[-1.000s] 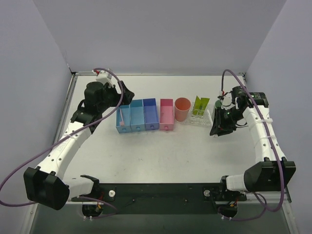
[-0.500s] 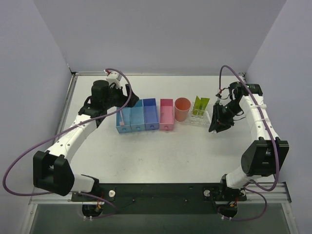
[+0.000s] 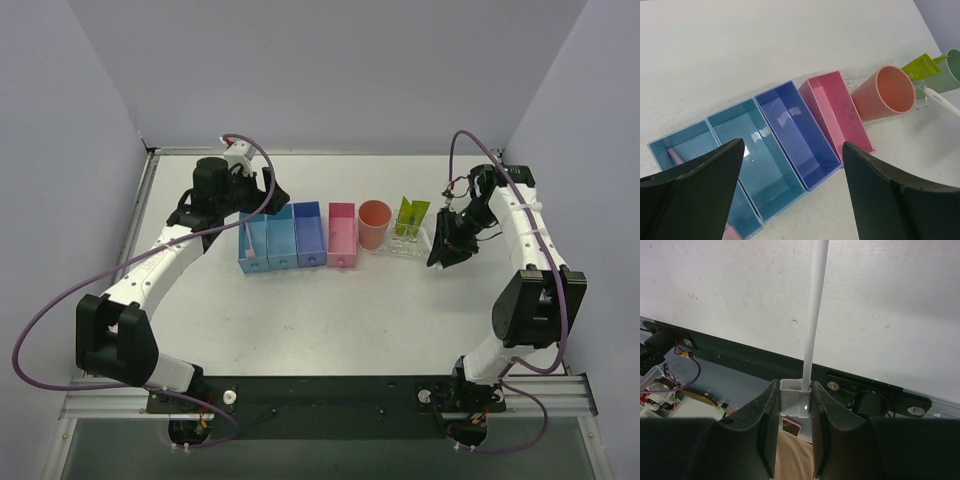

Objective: Prepare toiletry sets of a toothbrush and toothpaste on the tray

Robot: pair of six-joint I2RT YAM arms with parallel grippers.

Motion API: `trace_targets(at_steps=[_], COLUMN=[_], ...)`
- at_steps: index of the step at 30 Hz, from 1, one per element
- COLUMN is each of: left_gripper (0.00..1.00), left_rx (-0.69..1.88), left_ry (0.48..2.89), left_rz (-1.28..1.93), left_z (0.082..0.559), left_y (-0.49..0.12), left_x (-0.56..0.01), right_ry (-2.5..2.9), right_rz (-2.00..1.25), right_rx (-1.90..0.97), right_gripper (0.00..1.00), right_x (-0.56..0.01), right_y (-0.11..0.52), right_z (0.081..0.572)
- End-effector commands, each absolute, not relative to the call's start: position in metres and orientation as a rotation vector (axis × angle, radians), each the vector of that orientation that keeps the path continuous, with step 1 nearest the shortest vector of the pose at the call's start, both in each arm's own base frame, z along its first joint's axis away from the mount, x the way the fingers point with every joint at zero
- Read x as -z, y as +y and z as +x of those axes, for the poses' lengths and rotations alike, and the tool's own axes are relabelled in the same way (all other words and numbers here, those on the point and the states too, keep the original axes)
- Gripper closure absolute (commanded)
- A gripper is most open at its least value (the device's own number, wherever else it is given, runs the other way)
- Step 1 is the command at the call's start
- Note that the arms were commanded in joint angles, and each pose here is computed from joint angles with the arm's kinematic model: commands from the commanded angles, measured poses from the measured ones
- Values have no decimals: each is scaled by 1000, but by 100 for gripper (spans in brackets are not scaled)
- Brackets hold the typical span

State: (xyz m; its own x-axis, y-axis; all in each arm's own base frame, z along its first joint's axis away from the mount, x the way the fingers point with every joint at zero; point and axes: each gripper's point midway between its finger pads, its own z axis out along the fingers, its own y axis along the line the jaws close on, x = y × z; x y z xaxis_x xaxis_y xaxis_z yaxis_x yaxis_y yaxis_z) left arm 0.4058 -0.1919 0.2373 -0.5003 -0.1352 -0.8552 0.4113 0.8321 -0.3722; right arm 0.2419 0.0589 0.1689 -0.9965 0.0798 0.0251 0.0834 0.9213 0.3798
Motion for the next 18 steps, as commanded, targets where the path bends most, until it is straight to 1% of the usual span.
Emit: trace_targets(at_steps=[1,10,18], left_gripper=[11,10,11], left_rx=[685,684,680], left_ry=[1883,1887,1892], left_rz=[231,228,224], left_z=[419,424,428], left_y=[-195,-196,-196], left_x=[-271,-269,-267], right_ry=[-3013,-2979,-2955], right_rz=[-149,-178,-204], right_rx=[657,670,722], right_gripper=[100,100,100], right_x=[-176,-170,-168], right_y=[62,62,65], right_z=[243,248,262])
